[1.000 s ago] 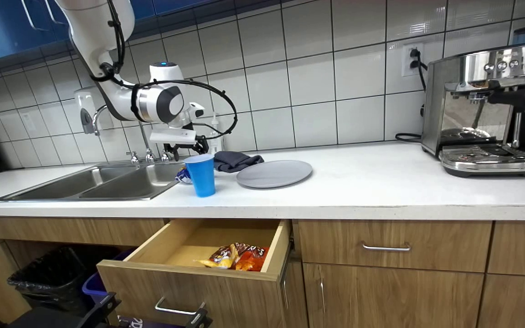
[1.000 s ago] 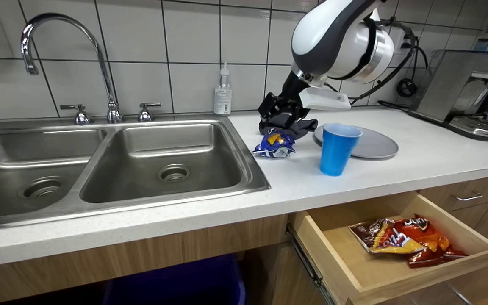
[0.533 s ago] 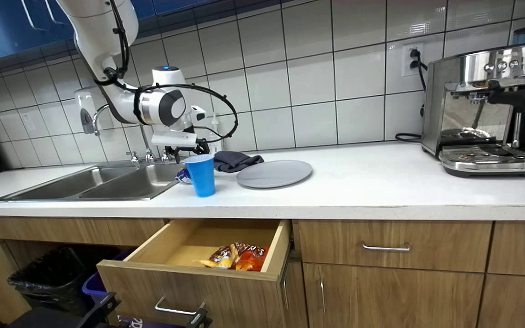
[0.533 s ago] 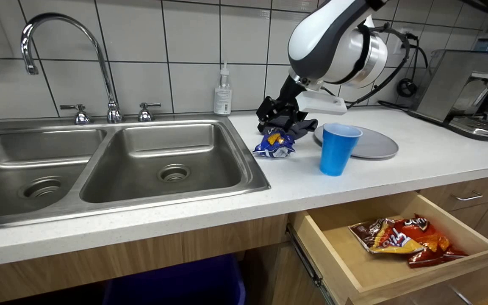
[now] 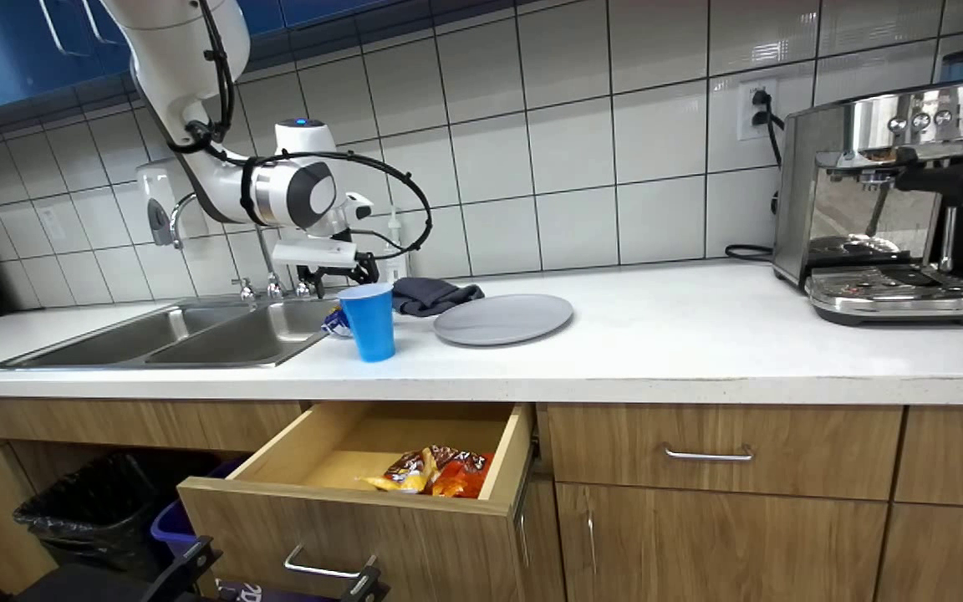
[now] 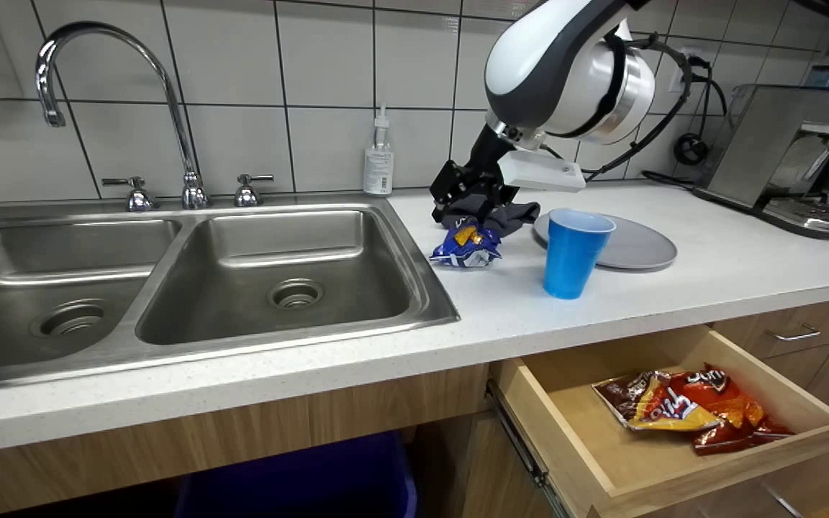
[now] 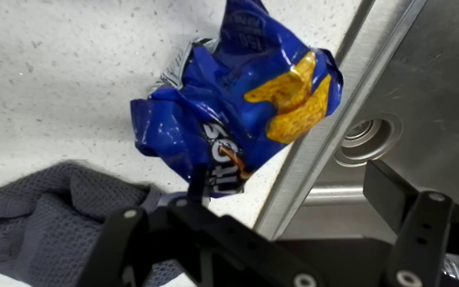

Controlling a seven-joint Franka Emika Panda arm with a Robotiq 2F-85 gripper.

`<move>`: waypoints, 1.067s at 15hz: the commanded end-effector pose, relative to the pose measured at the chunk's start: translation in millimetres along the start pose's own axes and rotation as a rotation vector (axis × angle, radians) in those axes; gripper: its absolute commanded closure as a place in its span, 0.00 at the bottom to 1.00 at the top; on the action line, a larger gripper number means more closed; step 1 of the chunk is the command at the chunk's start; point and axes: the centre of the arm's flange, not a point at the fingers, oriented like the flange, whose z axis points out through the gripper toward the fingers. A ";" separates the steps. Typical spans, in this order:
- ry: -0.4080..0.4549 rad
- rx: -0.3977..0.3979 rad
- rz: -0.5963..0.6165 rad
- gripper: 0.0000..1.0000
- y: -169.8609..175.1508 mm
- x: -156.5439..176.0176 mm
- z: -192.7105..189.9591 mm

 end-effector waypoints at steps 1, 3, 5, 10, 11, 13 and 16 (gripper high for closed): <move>-0.029 0.011 -0.016 0.00 -0.6 5.1 -11.3; -0.032 0.010 -0.018 0.00 -0.6 5.3 -12.4; -0.032 0.010 -0.017 0.00 0.5 5.6 -13.1; -0.029 0.007 -0.016 0.51 2.8 5.0 -12.5; -0.029 0.006 -0.015 0.58 3.2 5.0 -12.2; -0.028 0.006 -0.015 0.73 3.8 4.9 -12.4; -0.028 0.005 -0.014 0.97 5.1 5.0 -12.3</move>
